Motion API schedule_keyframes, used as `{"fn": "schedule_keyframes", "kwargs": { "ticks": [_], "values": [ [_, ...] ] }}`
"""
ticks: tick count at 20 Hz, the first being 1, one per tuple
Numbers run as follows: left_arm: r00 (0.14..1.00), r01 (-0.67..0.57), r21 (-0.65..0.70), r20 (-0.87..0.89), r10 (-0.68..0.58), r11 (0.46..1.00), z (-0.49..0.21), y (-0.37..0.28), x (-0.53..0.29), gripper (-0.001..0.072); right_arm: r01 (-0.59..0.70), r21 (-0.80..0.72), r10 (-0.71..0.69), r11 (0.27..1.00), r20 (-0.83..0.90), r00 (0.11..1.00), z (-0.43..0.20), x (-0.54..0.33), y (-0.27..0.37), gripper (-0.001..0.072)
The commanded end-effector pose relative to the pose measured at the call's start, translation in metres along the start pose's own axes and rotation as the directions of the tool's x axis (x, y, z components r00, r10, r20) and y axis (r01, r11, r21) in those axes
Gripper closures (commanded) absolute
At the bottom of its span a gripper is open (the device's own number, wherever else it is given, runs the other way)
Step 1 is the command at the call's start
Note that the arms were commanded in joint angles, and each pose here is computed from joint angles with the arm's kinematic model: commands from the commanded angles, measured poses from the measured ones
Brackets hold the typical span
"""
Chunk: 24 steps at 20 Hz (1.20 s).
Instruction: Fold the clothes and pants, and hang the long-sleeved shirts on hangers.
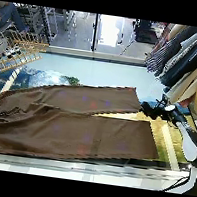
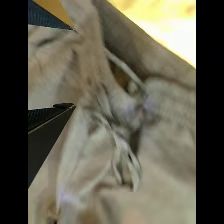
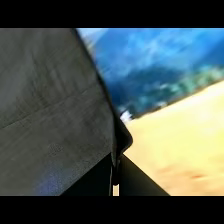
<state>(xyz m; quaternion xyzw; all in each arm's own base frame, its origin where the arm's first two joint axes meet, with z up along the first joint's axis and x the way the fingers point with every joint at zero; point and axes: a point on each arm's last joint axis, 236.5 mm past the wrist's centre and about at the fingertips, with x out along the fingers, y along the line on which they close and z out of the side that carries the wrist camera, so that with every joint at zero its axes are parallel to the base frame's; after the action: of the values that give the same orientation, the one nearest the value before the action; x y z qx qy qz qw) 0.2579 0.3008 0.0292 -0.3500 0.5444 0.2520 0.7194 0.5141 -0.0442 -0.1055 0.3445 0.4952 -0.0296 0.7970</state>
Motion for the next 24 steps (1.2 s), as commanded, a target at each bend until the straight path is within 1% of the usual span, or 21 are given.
{"fn": "schedule_keyframes", "kwargs": {
  "ticks": [1,2,3,5,7,8,9,10,11,12,13,15,18,19,21,23,24],
  "values": [
    [0.998,-0.047,-0.069,0.034,0.049,0.997,-0.029,0.022,0.006,0.024,0.096,-0.028,-0.095,0.995,0.039,0.995,0.015,-0.025,-0.02,0.0698],
    [0.999,-0.047,-0.073,0.021,0.048,0.996,-0.039,0.022,0.01,0.0239,0.114,-0.037,-0.113,0.993,0.037,0.993,0.016,-0.033,-0.025,0.0698],
    [0.999,-0.045,-0.077,0.0,0.045,0.996,-0.049,0.022,0.015,0.0222,0.127,-0.031,-0.126,0.991,0.045,0.991,0.019,-0.041,-0.028,0.0698],
    [0.998,-0.043,-0.089,-0.054,0.038,0.995,-0.071,0.023,0.03,0.0221,0.148,-0.003,-0.147,0.989,0.065,0.987,0.026,-0.053,-0.035,0.0698],
    [0.996,-0.043,-0.102,-0.081,0.035,0.994,-0.087,0.025,0.04,0.0221,0.173,-0.016,-0.172,0.985,0.028,0.985,0.018,-0.061,-0.042,0.0695],
    [0.996,-0.046,-0.103,-0.079,0.038,0.994,-0.091,0.025,0.042,0.0221,0.191,-0.016,-0.192,0.981,-0.003,0.981,0.012,-0.066,-0.049,0.0649],
    [0.996,-0.051,-0.101,-0.077,0.044,0.994,-0.093,0.026,0.041,0.0221,0.198,-0.004,-0.198,0.98,-0.053,0.979,0.001,-0.073,-0.056,0.0355],
    [0.996,-0.053,-0.1,-0.071,0.046,0.994,-0.094,0.026,0.04,0.0221,0.2,-0.003,-0.199,0.98,-0.109,0.974,-0.011,-0.082,-0.062,0.0151],
    [0.996,-0.061,-0.097,-0.074,0.054,0.993,-0.096,0.028,0.04,0.0221,0.198,-0.006,-0.196,0.98,-0.169,0.966,-0.026,-0.093,-0.069,0.016],
    [0.993,-0.084,-0.09,-0.086,0.076,0.992,-0.099,0.033,0.041,0.0221,0.195,-0.005,-0.192,0.981,-0.213,0.958,-0.041,-0.106,-0.075,0.0192],
    [0.989,-0.116,-0.079,-0.102,0.108,0.99,-0.104,0.041,0.042,0.0221,0.194,0.014,-0.185,0.981,-0.245,0.952,-0.059,-0.12,-0.083,0.0204],
    [0.983,-0.168,-0.113,-0.096,0.157,0.979,-0.106,0.054,0.047,0.0221,0.187,0.057,-0.163,0.981,-0.291,0.943,-0.097,-0.148,-0.097,0.021],
    [0.985,-0.172,-0.132,-0.052,0.167,0.976,-0.098,0.061,0.054,0.0221,0.18,0.16,-0.112,0.971,-0.362,0.926,-0.161,-0.186,-0.115,0.021],
    [0.985,-0.173,-0.149,-0.049,0.167,0.974,-0.097,0.064,0.057,0.0221,0.168,0.187,-0.085,0.968,-0.384,0.919,-0.178,-0.194,-0.119,0.021],
    [0.99,-0.137,-0.178,-0.069,0.127,0.974,-0.099,0.06,0.068,0.0221,0.145,0.229,-0.035,0.963,-0.424,0.905,-0.208,-0.206,-0.125,0.0212],
    [0.994,-0.091,-0.208,-0.077,0.076,0.974,-0.098,0.051,0.075,0.0221,0.087,0.261,0.037,0.961,-0.434,0.9,-0.223,-0.21,-0.123,0.0214],
    [0.995,-0.078,-0.2,-0.073,0.065,0.977,-0.098,0.048,0.075,0.0222,0.077,0.283,0.052,0.956,-0.422,0.905,-0.225,-0.207,-0.124,0.022]
  ]
}}
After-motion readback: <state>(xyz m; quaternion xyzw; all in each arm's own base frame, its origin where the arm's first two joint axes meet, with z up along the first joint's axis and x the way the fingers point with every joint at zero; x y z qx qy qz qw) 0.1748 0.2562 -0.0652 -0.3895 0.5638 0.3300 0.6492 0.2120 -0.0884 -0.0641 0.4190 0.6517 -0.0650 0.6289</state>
